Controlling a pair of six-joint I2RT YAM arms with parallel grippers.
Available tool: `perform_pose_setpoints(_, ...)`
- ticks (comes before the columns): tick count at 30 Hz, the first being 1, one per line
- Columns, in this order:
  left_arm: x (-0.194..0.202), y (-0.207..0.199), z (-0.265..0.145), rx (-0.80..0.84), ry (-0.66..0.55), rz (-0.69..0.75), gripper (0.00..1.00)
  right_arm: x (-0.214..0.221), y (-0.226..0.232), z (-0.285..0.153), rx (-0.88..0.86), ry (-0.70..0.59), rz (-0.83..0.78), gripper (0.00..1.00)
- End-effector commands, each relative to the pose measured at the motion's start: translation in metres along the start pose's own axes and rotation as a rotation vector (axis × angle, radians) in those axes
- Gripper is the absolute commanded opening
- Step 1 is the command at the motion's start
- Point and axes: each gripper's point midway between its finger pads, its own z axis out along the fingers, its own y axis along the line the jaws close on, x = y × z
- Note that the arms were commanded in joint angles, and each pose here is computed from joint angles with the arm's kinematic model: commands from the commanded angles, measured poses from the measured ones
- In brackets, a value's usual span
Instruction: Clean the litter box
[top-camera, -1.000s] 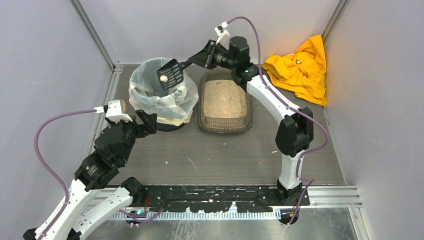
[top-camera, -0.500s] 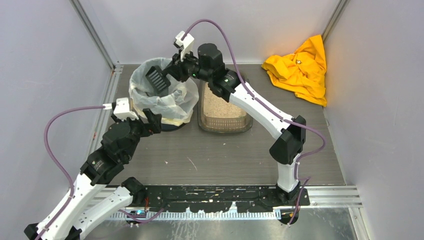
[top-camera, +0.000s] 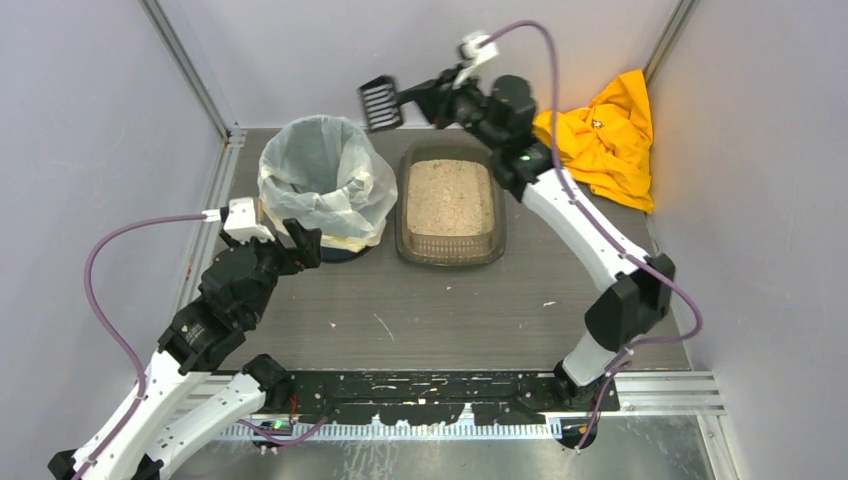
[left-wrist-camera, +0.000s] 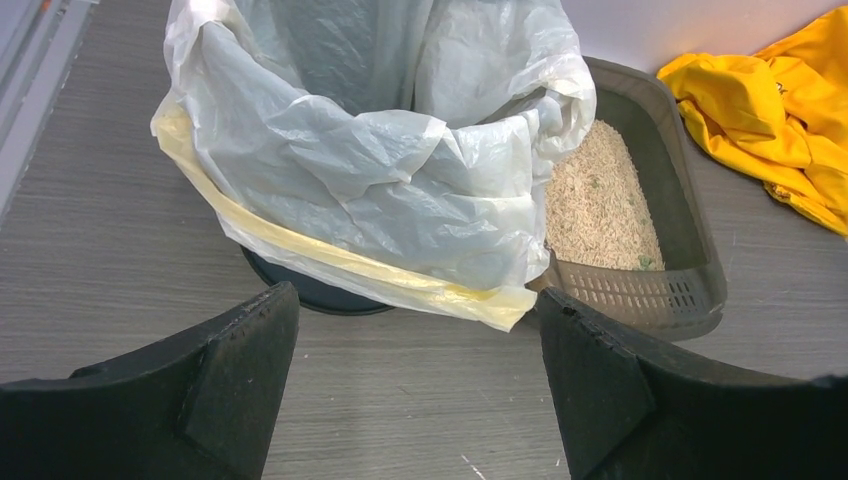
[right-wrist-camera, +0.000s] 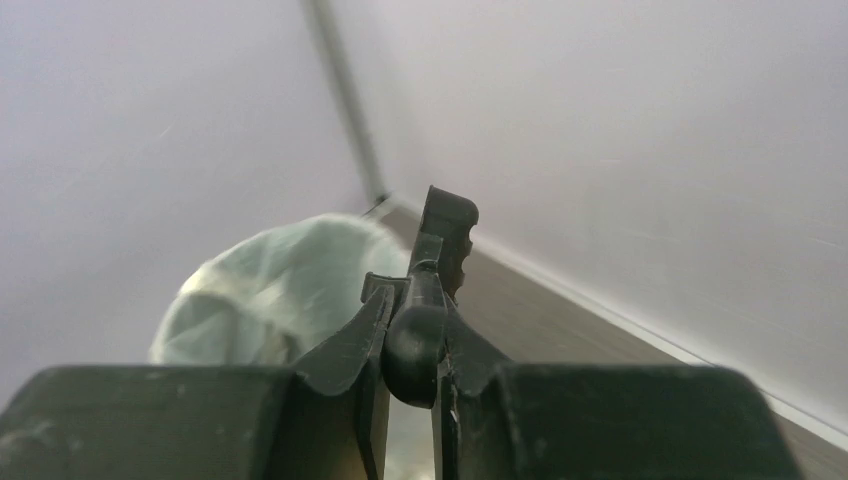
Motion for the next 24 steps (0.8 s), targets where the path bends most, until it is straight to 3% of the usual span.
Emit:
perform_pose_setpoints(1, -0.011, -0.006, 0.004, 0.014, -0.035, -0.008, 0.89, -0.096, -0.052, -0.067, 0.163, -0.277, 0.08, 0.01)
perform_pose_setpoints(3, -0.011, -0.007, 0.005, 0.017, -0.035, -0.009, 0.89, -0.081, -0.088, -0.087, 0.268, -0.247, 0.115, 0.01)
perform_pose_setpoints(6, -0.009, -0.01, 0.008, 0.021, -0.03, -0.011, 0.89, -0.018, -0.13, -0.106, 0.428, -0.071, 0.124, 0.01)
perform_pose_setpoints(10, 0.001, -0.015, 0.016, 0.028, 0.001, -0.016, 0.89, 0.076, -0.155, -0.117, 0.539, 0.179, 0.14, 0.01)
perform_pose_setpoints(12, 0.005, -0.019, 0.02, 0.032, 0.021, -0.015, 0.89, 0.108, -0.165, -0.122, 0.58, 0.243, 0.153, 0.01)
perform_pose_setpoints(24, 0.014, -0.017, 0.027, 0.01, 0.045, 0.0, 0.92, 0.168, -0.202, -0.123, 0.701, 0.348, 0.157, 0.01)
